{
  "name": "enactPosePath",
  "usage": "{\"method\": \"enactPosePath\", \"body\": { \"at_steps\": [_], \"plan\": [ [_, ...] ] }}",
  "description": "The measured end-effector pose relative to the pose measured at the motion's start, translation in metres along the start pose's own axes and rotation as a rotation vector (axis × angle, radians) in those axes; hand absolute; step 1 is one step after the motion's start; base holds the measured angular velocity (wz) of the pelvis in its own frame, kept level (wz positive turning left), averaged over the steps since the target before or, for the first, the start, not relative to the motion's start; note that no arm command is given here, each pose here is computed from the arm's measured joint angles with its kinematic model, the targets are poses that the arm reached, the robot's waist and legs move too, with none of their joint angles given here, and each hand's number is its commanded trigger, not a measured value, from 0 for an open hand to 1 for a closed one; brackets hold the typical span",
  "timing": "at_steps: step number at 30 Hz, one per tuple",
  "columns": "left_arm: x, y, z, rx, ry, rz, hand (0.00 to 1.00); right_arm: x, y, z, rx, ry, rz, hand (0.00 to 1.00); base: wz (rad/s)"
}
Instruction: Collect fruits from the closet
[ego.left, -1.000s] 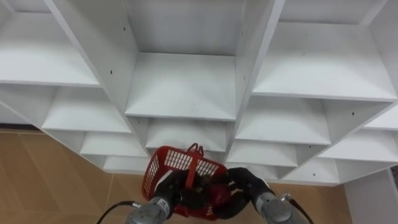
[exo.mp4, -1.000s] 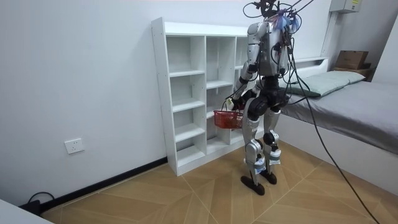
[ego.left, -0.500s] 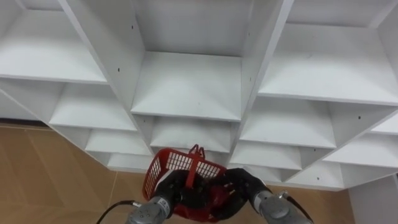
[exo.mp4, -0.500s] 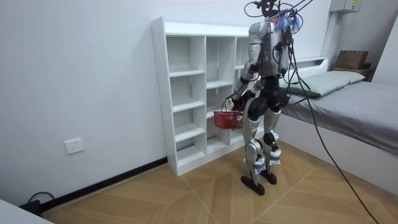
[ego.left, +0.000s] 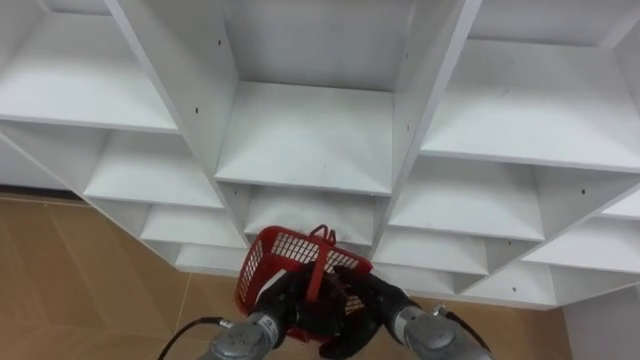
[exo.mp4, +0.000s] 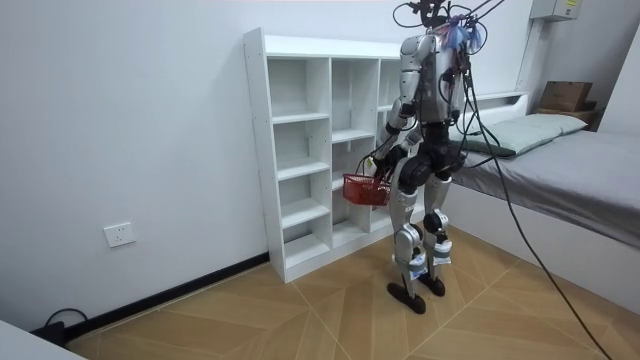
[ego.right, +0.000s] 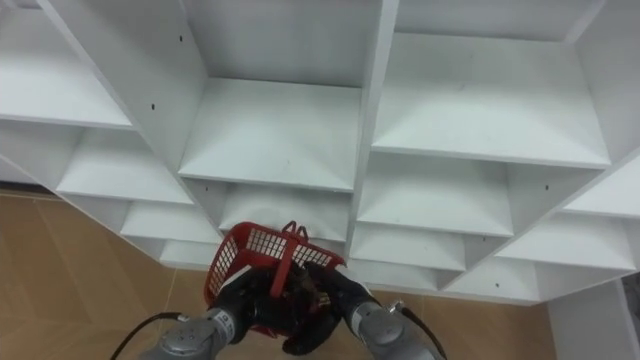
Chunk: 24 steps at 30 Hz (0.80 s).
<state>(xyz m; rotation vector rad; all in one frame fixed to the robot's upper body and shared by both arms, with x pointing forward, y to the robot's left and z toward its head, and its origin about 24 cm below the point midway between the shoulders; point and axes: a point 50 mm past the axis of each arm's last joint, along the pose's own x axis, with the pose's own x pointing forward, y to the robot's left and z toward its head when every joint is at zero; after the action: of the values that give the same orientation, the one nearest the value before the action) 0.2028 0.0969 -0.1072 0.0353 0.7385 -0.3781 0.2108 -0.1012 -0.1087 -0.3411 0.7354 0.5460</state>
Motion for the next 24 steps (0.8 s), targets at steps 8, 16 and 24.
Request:
{"method": "enactPosePath", "body": {
  "at_steps": [8, 16, 24],
  "plan": [
    [0.000, 0.000, 0.000, 0.000, 0.001, 0.001, 1.00, 0.000, 0.000, 0.000, -0.004, 0.000, 0.000, 0.00, 0.00],
    [-0.001, 0.002, -0.001, 0.004, 0.006, 0.000, 1.00, -0.001, -0.004, -0.001, -0.014, 0.001, -0.022, 0.00, 0.00],
    [-0.001, 0.005, -0.002, 0.018, 0.006, 0.009, 1.00, -0.004, -0.014, -0.004, -0.023, 0.000, -0.058, 0.00, 0.00]
  ]
}}
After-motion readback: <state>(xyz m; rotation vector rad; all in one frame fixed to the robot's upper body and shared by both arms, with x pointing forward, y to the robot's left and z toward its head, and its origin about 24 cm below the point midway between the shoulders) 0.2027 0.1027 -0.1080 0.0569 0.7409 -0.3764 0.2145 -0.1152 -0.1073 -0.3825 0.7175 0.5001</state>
